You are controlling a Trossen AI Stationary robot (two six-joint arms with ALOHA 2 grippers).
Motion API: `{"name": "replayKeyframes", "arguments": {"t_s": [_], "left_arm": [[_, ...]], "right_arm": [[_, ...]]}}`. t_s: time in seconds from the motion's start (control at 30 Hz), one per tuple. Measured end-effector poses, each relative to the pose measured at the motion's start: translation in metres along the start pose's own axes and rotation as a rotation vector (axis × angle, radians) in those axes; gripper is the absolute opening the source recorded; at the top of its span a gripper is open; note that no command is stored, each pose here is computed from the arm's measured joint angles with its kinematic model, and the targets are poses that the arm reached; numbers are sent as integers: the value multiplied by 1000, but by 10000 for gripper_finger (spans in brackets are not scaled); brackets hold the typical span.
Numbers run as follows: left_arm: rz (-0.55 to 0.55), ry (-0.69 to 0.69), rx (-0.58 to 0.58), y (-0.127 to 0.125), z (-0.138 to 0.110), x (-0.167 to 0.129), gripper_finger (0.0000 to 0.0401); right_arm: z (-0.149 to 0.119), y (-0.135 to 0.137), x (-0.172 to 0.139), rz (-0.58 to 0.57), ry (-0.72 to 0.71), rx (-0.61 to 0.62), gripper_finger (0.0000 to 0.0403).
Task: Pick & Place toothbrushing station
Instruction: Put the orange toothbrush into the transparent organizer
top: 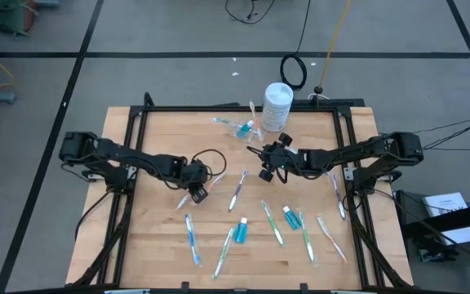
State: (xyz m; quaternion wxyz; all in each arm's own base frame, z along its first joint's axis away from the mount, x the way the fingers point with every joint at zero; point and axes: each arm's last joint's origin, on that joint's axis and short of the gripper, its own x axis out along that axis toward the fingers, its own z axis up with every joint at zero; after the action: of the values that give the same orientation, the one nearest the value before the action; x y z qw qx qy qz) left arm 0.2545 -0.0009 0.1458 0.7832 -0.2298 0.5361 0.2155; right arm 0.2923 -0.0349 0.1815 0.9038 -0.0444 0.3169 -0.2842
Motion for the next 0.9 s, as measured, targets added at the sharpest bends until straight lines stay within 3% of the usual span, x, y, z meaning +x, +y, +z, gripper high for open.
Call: {"name": "replayKeyframes", "arguments": {"t_s": [0.27, 0.73, 0.9], "left_arm": [[75, 20, 22, 4, 1, 16, 136], [71, -18, 74, 5, 4, 14, 16], [50, -101, 94, 3, 20, 1, 13]], "right_arm": [[-1, 0, 0, 0, 7, -4, 160], [-1, 0, 0, 0, 9, 25, 160], [-1, 0, 0, -1, 11, 28, 160]]}}
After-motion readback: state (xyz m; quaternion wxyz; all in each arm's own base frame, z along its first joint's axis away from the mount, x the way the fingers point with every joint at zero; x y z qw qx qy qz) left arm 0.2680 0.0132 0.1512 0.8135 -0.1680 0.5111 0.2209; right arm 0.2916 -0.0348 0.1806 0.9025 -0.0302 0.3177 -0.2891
